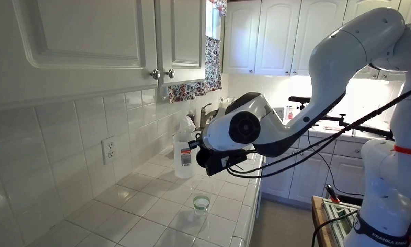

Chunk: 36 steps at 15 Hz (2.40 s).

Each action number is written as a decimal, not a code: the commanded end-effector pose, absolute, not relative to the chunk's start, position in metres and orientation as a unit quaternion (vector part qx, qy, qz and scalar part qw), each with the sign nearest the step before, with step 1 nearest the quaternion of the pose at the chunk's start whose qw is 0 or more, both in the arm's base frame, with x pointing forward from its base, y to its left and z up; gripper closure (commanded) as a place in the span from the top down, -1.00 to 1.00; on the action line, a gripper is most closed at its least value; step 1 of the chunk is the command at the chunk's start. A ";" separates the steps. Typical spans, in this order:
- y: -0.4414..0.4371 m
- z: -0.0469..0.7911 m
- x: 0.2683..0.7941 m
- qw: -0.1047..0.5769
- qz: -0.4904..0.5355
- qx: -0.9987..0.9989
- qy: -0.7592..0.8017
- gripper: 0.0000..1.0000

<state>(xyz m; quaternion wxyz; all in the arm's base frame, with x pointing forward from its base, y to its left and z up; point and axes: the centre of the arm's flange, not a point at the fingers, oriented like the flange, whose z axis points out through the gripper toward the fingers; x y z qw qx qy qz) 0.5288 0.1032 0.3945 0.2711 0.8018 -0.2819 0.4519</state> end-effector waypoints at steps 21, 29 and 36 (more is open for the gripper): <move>0.116 0.396 0.530 0.286 0.481 0.785 -0.266 -0.89; 0.121 0.395 0.531 0.286 0.485 0.786 -0.254 -0.89; 0.117 0.397 0.528 0.284 0.475 0.794 -0.252 -0.54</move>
